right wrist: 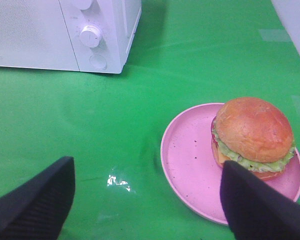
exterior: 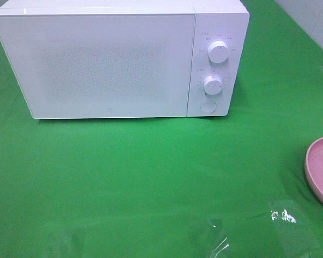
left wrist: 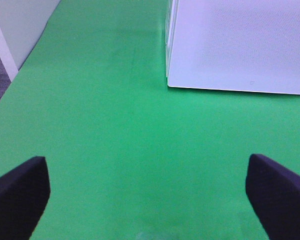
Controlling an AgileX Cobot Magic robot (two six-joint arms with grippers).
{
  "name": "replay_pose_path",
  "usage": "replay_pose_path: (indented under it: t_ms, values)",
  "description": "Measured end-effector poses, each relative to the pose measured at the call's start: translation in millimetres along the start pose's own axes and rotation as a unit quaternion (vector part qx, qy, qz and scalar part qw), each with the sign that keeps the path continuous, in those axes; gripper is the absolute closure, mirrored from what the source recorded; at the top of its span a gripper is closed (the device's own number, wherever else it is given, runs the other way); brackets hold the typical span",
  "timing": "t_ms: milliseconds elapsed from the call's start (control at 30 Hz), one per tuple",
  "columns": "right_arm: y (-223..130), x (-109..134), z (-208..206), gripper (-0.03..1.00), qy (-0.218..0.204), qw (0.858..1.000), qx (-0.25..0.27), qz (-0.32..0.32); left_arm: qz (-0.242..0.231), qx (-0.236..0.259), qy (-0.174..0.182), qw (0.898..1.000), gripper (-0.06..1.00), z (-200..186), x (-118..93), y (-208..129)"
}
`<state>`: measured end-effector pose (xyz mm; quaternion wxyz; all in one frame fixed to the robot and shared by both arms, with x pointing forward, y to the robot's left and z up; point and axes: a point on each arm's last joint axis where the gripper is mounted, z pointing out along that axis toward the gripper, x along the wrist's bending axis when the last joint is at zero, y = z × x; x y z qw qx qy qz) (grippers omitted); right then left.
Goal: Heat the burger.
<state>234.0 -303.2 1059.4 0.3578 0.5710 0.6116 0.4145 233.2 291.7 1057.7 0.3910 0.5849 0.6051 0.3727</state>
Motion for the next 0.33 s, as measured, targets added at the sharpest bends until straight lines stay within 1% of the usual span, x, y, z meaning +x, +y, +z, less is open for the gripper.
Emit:
replay_pose_path:
  t_ms: [333]
  values:
    - [0.0, 0.0, 0.0, 0.21, 0.0, 1.0, 0.0, 0.0, 0.0, 0.0, 0.0, 1.0, -0.05, 0.0, 0.0, 0.0]
